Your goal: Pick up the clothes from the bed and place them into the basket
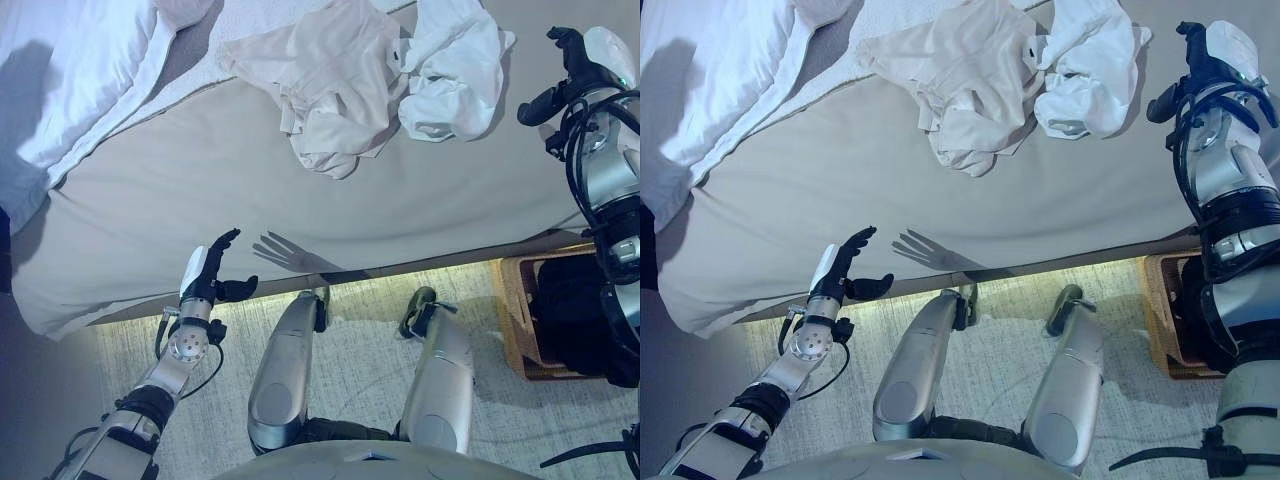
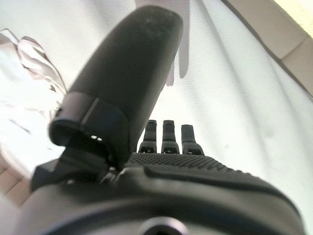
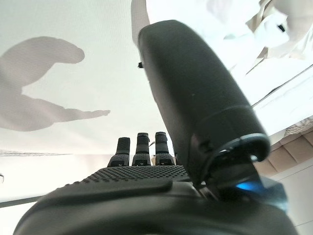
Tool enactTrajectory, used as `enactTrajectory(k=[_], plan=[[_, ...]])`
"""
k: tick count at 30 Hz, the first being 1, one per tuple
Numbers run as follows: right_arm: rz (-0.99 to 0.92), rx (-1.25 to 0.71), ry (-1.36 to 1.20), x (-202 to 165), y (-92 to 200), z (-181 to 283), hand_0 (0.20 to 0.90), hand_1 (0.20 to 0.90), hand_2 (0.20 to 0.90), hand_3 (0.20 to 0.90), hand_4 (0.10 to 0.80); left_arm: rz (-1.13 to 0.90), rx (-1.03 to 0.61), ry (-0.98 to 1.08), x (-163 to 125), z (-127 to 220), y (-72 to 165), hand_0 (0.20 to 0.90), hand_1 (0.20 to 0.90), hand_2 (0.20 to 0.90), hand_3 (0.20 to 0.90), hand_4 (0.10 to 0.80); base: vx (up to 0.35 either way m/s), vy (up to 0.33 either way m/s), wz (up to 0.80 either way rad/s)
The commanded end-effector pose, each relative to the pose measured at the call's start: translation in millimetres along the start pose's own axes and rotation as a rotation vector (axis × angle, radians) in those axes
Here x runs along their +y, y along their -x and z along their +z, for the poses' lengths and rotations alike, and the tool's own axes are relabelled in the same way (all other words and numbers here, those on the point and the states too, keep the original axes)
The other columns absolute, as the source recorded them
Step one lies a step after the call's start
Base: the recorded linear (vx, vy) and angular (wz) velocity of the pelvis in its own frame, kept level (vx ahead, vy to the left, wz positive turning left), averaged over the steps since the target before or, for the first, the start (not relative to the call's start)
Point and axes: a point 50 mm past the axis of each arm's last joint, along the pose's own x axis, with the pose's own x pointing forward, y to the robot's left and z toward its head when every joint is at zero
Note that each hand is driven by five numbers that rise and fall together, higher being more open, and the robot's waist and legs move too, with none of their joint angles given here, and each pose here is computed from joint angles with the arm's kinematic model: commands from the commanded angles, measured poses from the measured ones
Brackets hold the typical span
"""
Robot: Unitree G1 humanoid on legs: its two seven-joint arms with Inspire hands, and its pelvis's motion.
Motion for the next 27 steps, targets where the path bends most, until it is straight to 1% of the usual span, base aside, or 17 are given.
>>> enactTrajectory(k=[1, 6, 10, 15, 17, 22, 27], plan=[[-0.196, -0.144, -0.100, -54.3, -7.8, 44.3, 0.900, 0.900, 0.900, 0.900, 0.800, 0.124, -0.134, -0.010, 38.3, 17.8, 0.9, 0.900, 0.900, 0.900, 0.900, 0.800, 0.017, -0.051, 0.04], [-0.187, -0.139, -0.122, -54.5, -9.8, 48.7, 0.900, 0.900, 0.900, 0.900, 0.800, 0.134, -0.171, -0.010, 42.8, 25.4, 1.2, 0.900, 0.900, 0.900, 0.900, 0.800, 0.010, -0.021, 0.08], [-0.184, -0.128, -0.158, -66.0, -15.4, 54.6, 0.900, 0.900, 0.900, 0.900, 0.800, 0.151, -0.265, -0.006, 49.1, 42.4, 7.1, 0.900, 0.900, 0.900, 0.900, 0.800, -0.014, 0.016, 0.02], [-0.184, -0.137, -0.193, -71.6, -17.1, 58.9, 0.900, 0.900, 0.900, 0.900, 0.800, 0.147, -0.311, -0.007, 51.8, 51.3, 9.9, 0.900, 0.900, 0.900, 0.900, 0.800, -0.011, 0.026, 0.04], [-0.189, -0.143, -0.253, -75.7, -17.6, 61.2, 0.900, 0.900, 0.900, 0.900, 0.800, 0.151, -0.352, -0.004, 55.4, 61.9, 10.0, 0.900, 0.900, 0.900, 0.900, 0.800, -0.030, 0.000, 0.04], [-0.199, -0.183, -0.332, -87.6, -17.4, 71.4, 0.900, 0.900, 0.900, 0.900, 0.800, 0.168, -0.411, 0.001, 61.0, 72.8, 13.1, 0.900, 0.900, 0.900, 0.900, 0.800, -0.031, -0.014, 0.13], [-0.145, -0.250, -0.390, -88.9, -16.2, 83.3, 0.900, 0.900, 0.900, 0.900, 0.800, 0.186, -0.460, -0.024, 67.5, 79.5, 15.2, 0.900, 0.900, 0.900, 0.900, 0.800, -0.041, -0.042, 0.09]])
